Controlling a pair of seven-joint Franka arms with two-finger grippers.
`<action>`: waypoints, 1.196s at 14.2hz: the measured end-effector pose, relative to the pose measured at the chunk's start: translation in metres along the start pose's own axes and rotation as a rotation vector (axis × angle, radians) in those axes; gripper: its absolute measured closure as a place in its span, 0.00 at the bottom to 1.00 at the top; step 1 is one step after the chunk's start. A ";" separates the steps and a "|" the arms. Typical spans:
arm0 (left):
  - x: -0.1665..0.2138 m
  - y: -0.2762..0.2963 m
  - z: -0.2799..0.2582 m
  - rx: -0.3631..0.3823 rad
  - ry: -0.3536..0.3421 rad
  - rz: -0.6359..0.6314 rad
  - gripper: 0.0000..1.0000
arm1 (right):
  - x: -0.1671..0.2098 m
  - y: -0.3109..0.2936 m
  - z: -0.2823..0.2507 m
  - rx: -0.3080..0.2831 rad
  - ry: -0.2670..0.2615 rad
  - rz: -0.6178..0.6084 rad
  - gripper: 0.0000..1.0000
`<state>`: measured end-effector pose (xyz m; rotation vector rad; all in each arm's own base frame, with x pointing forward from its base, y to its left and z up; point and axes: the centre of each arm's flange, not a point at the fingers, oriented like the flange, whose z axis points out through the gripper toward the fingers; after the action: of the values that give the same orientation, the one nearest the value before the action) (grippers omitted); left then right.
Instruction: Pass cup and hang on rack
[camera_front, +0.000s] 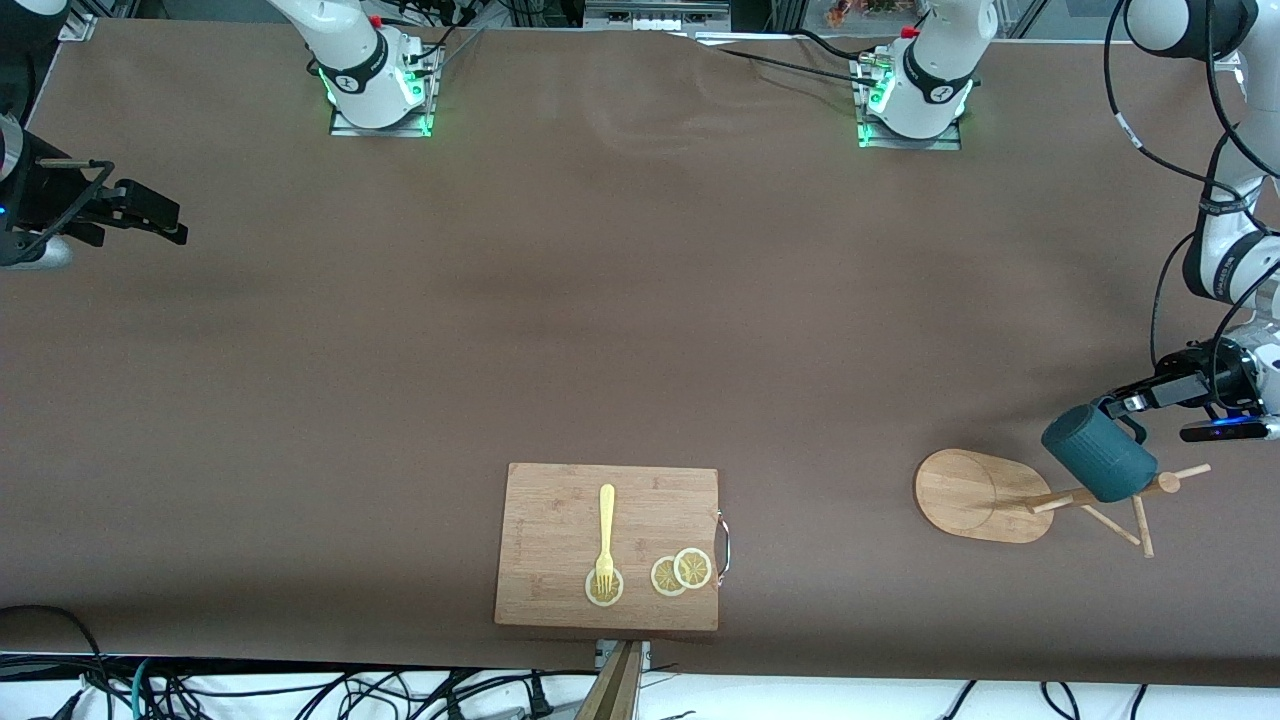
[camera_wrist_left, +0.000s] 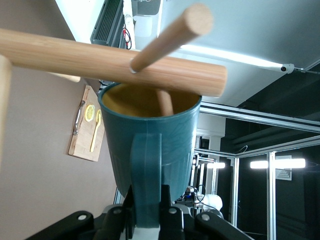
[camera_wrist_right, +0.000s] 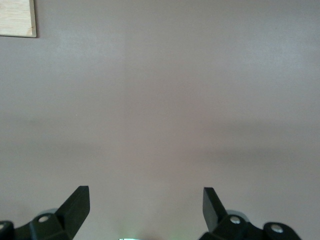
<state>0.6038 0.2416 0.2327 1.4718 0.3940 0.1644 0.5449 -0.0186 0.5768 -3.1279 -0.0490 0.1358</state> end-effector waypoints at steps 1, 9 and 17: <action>0.000 -0.004 -0.001 -0.003 0.000 -0.006 0.79 | 0.000 0.000 0.000 0.000 0.000 0.000 0.00; 0.000 -0.011 -0.004 -0.005 -0.001 0.072 0.37 | 0.000 0.000 0.000 0.000 0.000 0.000 0.00; -0.029 0.017 0.000 0.205 -0.279 0.077 0.00 | 0.000 0.000 0.000 0.000 0.001 0.000 0.00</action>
<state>0.5793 0.2337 0.2541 1.6866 0.1301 -0.0218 0.5449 -0.0185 0.5771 -3.1280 -0.0492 0.1348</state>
